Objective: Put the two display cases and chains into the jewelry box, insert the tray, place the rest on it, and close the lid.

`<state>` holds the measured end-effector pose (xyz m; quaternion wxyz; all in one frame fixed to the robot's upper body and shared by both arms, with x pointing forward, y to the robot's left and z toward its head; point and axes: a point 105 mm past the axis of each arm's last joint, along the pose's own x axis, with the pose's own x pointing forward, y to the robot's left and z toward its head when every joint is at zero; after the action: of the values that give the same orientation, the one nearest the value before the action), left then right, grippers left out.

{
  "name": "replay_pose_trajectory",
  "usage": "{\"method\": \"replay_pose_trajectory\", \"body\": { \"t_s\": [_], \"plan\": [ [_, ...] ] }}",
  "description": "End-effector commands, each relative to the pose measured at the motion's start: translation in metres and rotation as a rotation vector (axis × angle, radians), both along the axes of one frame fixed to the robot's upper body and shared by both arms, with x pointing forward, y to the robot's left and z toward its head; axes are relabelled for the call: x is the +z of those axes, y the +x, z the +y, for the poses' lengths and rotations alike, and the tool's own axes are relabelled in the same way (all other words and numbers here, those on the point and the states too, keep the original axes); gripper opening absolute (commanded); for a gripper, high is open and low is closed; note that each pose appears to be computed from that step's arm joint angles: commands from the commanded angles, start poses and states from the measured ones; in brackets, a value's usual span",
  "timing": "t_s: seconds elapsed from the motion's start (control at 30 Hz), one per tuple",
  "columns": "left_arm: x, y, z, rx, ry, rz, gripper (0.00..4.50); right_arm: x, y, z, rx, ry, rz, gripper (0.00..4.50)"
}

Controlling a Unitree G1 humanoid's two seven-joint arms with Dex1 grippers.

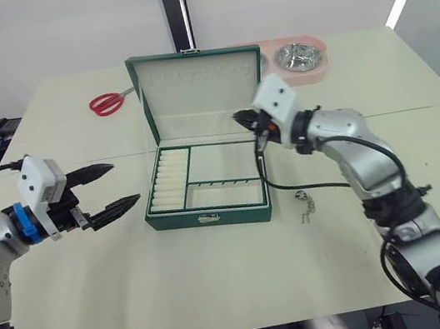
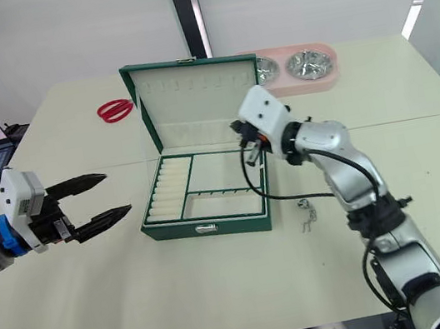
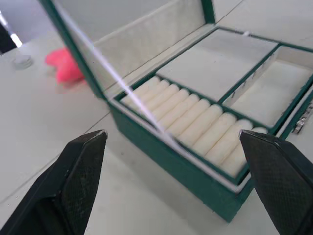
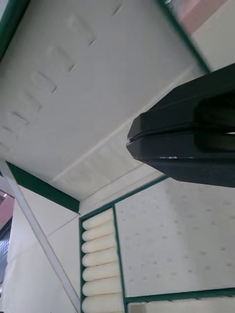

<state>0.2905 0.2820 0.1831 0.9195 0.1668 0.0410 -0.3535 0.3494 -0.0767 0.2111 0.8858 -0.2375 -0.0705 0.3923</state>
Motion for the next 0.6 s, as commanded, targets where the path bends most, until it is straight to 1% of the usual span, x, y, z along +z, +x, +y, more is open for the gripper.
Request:
{"method": "replay_pose_trajectory", "body": {
  "t_s": [0.03, 0.1, 0.2, 0.27, 0.33, 0.37, 0.5, 0.6],
  "plan": [
    [-0.002, -0.005, 0.031, 0.148, -0.001, -0.056, 4.50, 0.006, -0.027, -0.048, -0.050, 0.001, -0.070, 0.05],
    [-0.007, -0.008, 0.040, 0.190, 0.000, -0.076, 4.50, -0.003, -0.038, -0.070, -0.079, -0.002, -0.045, 0.05],
    [-0.019, -0.013, 0.056, 0.265, -0.027, -0.068, 4.50, -0.032, -0.055, -0.112, -0.169, -0.003, 0.066, 0.05],
    [-0.026, -0.017, 0.063, 0.299, -0.041, -0.056, 4.50, -0.046, -0.064, -0.129, -0.209, -0.009, 0.116, 0.05],
    [-0.040, -0.025, 0.071, 0.333, -0.048, -0.017, 4.50, -0.058, -0.073, -0.148, -0.268, -0.007, 0.151, 0.41],
    [-0.043, -0.028, 0.073, 0.344, -0.050, -0.007, 4.50, -0.061, -0.077, -0.153, -0.283, -0.007, 0.160, 0.52],
    [-0.054, -0.038, 0.088, 0.421, -0.069, 0.018, 4.50, -0.081, -0.096, -0.171, -0.325, -0.057, 0.210, 1.60],
    [-0.058, -0.043, 0.091, 0.427, -0.072, 0.029, 4.50, -0.091, -0.105, -0.176, -0.337, -0.052, 0.247, 2.42]
  ]
}}
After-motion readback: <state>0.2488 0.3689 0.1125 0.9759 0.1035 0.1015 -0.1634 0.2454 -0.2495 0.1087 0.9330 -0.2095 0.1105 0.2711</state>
